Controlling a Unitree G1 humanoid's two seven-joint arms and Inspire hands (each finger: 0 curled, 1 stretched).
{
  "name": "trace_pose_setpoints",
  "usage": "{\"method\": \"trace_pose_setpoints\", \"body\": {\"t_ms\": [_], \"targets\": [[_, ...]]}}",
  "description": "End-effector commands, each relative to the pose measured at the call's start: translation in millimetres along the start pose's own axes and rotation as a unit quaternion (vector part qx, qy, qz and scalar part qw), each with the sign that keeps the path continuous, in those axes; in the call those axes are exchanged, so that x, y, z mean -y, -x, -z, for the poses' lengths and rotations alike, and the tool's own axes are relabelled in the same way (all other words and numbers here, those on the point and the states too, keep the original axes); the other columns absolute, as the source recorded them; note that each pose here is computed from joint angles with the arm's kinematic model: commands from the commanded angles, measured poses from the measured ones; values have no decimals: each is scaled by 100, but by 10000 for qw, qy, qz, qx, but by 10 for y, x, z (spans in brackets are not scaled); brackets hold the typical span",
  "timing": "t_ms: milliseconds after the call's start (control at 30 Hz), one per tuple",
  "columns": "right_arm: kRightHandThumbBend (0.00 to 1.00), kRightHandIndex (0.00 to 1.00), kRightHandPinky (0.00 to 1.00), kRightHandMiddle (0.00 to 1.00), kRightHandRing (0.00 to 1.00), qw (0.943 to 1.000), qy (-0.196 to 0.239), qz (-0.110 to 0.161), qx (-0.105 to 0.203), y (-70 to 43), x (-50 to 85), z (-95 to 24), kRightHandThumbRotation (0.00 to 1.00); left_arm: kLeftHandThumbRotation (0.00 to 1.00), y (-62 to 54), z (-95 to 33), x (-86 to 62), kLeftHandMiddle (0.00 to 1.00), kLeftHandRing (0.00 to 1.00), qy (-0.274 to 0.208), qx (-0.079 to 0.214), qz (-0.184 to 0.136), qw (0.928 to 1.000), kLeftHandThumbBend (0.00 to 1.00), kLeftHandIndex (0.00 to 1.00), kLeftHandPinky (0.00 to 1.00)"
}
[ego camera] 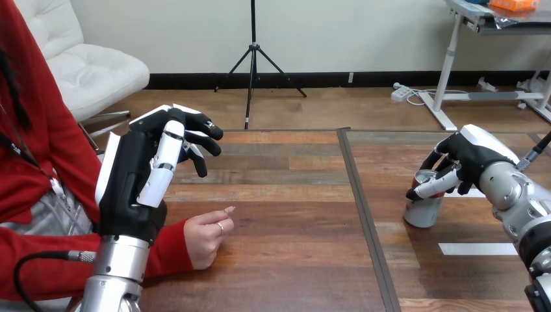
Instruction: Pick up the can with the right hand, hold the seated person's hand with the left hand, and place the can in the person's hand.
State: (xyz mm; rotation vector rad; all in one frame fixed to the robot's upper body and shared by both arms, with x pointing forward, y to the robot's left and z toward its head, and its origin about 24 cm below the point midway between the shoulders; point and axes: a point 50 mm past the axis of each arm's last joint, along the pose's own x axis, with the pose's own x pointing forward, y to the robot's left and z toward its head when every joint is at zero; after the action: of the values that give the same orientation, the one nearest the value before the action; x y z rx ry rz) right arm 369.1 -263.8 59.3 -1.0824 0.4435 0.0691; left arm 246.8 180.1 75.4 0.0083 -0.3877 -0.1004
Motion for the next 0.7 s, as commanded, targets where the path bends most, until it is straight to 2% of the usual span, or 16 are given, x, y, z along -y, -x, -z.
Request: {"method": "trace_pose_setpoints", "body": {"t_ms": [0, 667], "targets": [[69, 51, 38, 48, 42, 9960, -68, 709, 548, 3, 467, -286, 0, 70, -169, -202, -9, 50, 43, -284, 617, 92, 9976, 0, 43, 20], [68, 50, 37, 45, 40, 9945, -113, 754, 723, 16, 540, -329, 0, 69, -179, -204, -6, 50, 43, -334, 681, 88, 9971, 0, 43, 21]]}}
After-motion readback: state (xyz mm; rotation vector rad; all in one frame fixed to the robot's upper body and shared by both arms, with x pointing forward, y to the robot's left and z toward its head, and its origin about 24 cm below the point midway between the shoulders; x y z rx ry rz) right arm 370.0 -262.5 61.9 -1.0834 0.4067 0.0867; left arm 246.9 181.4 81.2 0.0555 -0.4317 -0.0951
